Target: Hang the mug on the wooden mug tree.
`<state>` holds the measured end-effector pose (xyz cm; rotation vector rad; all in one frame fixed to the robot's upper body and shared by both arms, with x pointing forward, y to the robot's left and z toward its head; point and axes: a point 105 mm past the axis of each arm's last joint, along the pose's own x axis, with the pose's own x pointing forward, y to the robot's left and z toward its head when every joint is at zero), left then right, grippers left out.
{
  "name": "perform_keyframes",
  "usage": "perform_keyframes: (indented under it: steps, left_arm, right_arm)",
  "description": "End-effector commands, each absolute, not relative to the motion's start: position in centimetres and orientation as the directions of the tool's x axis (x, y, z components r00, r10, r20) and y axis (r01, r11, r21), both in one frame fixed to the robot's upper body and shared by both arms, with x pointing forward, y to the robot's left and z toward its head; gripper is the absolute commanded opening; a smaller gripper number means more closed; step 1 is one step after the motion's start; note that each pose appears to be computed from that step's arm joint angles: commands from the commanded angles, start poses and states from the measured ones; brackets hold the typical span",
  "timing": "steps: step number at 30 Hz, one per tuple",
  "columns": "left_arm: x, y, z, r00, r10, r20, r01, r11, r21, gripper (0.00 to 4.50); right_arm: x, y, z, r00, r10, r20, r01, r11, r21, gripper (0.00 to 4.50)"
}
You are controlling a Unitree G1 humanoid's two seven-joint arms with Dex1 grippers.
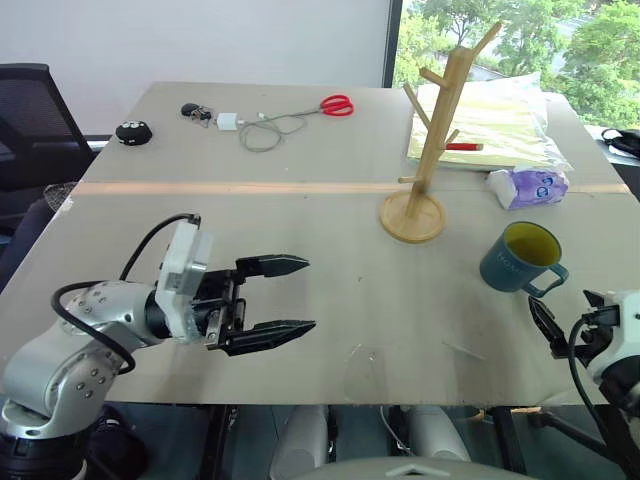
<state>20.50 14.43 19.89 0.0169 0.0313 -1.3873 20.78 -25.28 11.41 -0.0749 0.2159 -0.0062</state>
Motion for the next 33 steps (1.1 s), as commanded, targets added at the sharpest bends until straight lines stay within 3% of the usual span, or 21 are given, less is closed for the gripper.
perform_keyframes:
  steps: [1, 7, 10, 12, 17, 19, 33]
  left_arm:
    - [20.0, 13.9, 20.4, 0.143, -0.989, -0.045, 0.990, 0.142, 0.019, 4.45]
    - [20.0, 13.8, 20.6, 0.137, -0.989, -0.057, 0.991, 0.136, 0.014, 4.45]
    - [19.9, 13.7, 20.7, 0.135, -0.989, -0.058, 0.991, 0.134, 0.022, 4.45]
    - [19.9, 13.6, 20.7, 0.136, -0.989, -0.055, 0.991, 0.135, 0.024, 4.45]
    - [19.9, 13.7, 20.7, 0.142, -0.988, -0.053, 0.990, 0.141, 0.027, 4.45]
    - [19.9, 13.8, 20.7, 0.145, -0.988, -0.052, 0.989, 0.143, 0.028, 4.45]
    - [19.7, 14.1, 20.4, 0.157, -0.986, -0.053, 0.987, 0.156, 0.031, 4.45]
  right_arm:
    - [21.2, -25.1, 11.4, 0.981, -0.069, -0.180, 0.055, 0.995, -0.086, 4.46]
    - [22.1, -25.7, 9.8, 0.973, -0.155, -0.173, 0.147, 0.987, -0.060, 4.46]
    - [22.5, -26.0, 9.2, 0.968, -0.187, -0.164, 0.181, 0.982, -0.050, 3.72]
    - [22.8, -25.9, 9.1, 0.968, -0.198, -0.153, 0.193, 0.980, -0.049, 2.80]
    - [23.3, -25.6, 9.2, 0.967, -0.217, -0.134, 0.211, 0.976, -0.058, 2.80]
    - [23.5, -25.4, 9.3, 0.968, -0.216, -0.131, 0.211, 0.976, -0.053, 2.29]
    - [24.3, -25.3, 9.8, 0.965, -0.232, -0.121, 0.226, 0.972, -0.056, 2.29]
